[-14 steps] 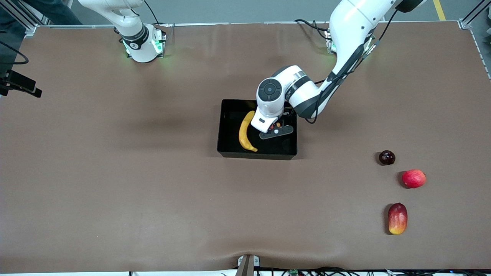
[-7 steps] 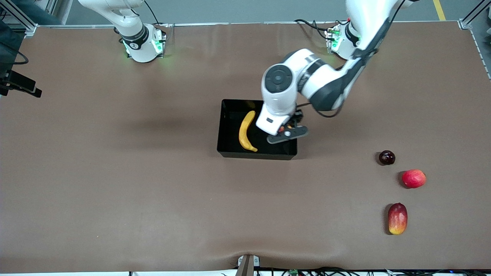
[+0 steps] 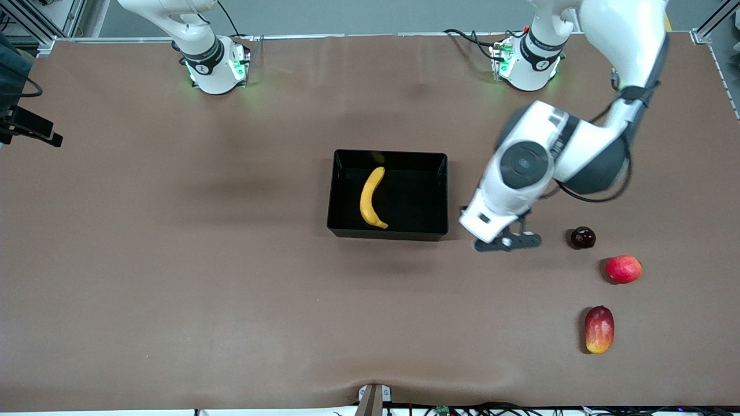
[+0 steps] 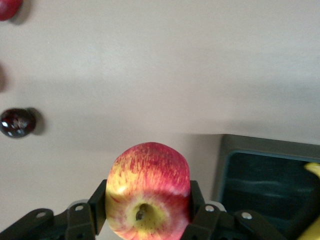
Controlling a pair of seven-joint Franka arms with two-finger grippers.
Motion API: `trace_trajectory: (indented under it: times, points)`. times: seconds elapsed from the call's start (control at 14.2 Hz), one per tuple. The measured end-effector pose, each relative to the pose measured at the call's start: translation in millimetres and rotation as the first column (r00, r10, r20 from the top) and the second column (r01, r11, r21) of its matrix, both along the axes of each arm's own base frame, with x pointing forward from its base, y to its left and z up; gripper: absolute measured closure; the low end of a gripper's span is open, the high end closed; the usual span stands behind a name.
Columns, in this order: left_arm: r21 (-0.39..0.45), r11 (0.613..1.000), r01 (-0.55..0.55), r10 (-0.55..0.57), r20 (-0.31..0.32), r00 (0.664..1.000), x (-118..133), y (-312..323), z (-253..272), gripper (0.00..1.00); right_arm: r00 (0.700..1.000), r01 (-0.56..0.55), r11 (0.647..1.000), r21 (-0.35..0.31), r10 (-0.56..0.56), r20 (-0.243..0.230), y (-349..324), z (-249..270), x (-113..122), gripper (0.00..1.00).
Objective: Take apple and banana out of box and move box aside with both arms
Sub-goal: 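Lift the apple with the left gripper and carry it beside the plum, then lower the apple onto the table and open the left gripper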
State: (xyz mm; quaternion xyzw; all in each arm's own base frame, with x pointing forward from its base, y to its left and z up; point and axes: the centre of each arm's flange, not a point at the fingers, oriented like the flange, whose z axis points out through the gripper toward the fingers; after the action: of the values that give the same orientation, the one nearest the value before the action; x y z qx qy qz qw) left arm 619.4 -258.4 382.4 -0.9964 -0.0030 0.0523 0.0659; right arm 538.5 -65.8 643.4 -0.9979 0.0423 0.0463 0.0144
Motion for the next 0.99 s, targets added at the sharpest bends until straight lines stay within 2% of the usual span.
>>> trace_trajectory:
  times: [0.28,0.42,0.56,0.78,0.99]
  points:
    - [-0.038,0.994,0.099,-0.101,-0.044,0.994,35,70,-52,0.35,1.0,0.0,1.0,0.0,0.0,0.0,0,0,0,0.0]
    - [-0.034,0.992,0.12,-0.122,-0.064,0.99,44,100,-77,0.35,1.0,0.001,1.0,0.0,-0.001,0.0,0,0,0,0.0]
    - [0.013,0.988,0.155,-0.153,-0.061,0.986,44,114,-103,0.35,1.0,0.001,1.0,0.0,-0.001,0.0,0,0,0,0.0]
    - [-0.001,0.987,0.164,-0.163,-0.029,0.986,39,132,-141,0.35,1.0,0.002,1.0,0.0,-0.002,0.0,0,0,0,0.0]
    - [0.013,0.985,0.173,-0.172,-0.022,0.985,37,148,-158,0.35,1.0,0.003,1.0,0.0,-0.003,0.0,0,0,0,0.0]
